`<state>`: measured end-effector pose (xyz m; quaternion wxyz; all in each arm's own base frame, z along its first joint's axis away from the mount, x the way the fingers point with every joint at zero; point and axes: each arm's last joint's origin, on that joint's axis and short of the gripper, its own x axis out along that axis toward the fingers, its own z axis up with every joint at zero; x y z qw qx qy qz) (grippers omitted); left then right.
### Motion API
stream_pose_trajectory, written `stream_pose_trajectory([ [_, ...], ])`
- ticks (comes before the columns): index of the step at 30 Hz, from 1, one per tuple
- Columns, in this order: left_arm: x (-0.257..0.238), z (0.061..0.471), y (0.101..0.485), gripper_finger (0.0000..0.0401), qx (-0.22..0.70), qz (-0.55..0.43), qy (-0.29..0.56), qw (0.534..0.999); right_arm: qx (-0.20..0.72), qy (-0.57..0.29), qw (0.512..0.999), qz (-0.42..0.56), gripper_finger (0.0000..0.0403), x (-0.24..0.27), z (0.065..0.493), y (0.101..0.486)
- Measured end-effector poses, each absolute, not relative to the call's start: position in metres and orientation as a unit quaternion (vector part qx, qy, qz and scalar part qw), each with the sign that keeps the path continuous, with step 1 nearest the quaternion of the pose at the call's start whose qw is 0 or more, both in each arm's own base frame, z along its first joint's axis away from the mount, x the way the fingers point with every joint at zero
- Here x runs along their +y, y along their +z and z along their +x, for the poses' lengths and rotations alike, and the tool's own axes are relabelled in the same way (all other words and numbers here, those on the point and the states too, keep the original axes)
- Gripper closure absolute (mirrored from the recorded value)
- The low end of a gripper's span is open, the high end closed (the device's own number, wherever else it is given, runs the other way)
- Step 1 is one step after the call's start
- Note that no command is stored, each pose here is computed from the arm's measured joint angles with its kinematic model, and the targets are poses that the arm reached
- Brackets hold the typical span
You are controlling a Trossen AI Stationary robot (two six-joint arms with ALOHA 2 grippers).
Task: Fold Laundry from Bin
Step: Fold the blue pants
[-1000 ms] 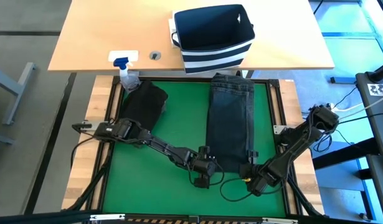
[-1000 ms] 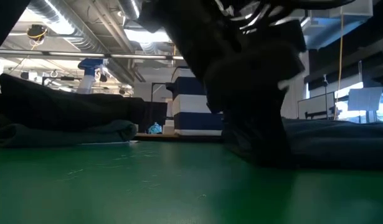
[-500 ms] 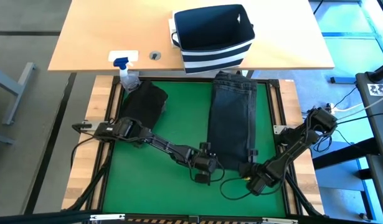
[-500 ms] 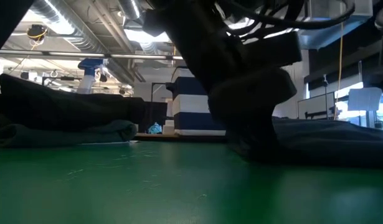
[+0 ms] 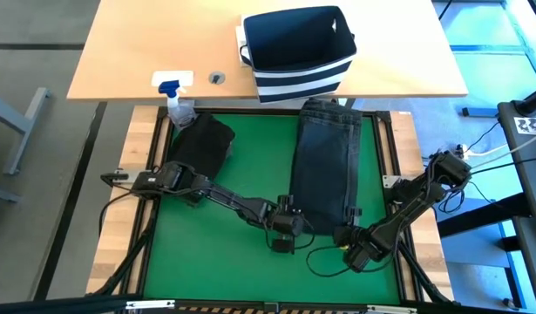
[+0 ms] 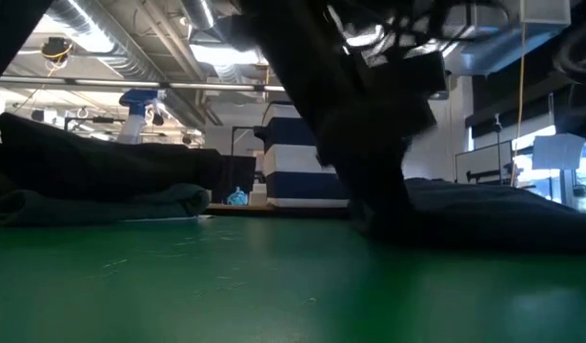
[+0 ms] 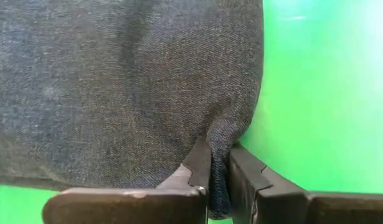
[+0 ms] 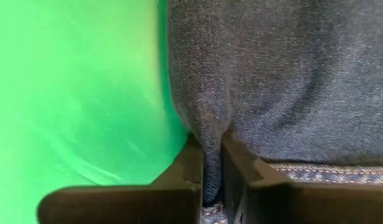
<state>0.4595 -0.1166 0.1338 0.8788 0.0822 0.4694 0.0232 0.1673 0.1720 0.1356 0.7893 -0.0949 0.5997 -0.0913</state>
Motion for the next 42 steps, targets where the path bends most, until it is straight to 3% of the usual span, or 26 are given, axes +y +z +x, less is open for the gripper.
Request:
stream_pose_trajectory([
  [6, -0.134, 0.439, 0.184, 0.0380, 0.477, -0.004, -0.050, 0.877, 0.577, -0.045, 0.815, -0.012, 0.0371, 0.199, 0.188, 0.166],
  [13, -0.162, 0.413, 0.228, 0.0378, 0.484, -0.101, -0.145, 0.857, 0.532, 0.065, 0.841, 0.080, 0.0383, 0.239, 0.201, 0.207],
  [20, -0.185, 0.401, 0.232, 0.0377, 0.505, -0.157, -0.161, 0.834, 0.463, 0.158, 0.860, 0.145, 0.0381, 0.270, 0.201, 0.234],
  [24, -0.168, 0.395, 0.261, 0.0377, 0.481, -0.179, -0.151, 0.845, 0.457, 0.192, 0.858, 0.139, 0.0382, 0.276, 0.204, 0.251],
  [33, -0.109, 0.363, 0.363, 0.0376, 0.318, -0.186, -0.106, 0.924, 0.452, 0.130, 0.882, 0.026, 0.0376, 0.248, 0.198, 0.321],
  [37, -0.083, 0.362, 0.380, 0.0376, 0.273, -0.188, -0.084, 0.940, 0.450, 0.091, 0.889, 0.008, 0.0376, 0.218, 0.187, 0.351],
  [42, -0.062, 0.368, 0.384, 0.0376, 0.247, -0.193, -0.089, 0.945, 0.443, 0.070, 0.892, 0.056, 0.0375, 0.174, 0.172, 0.379],
])
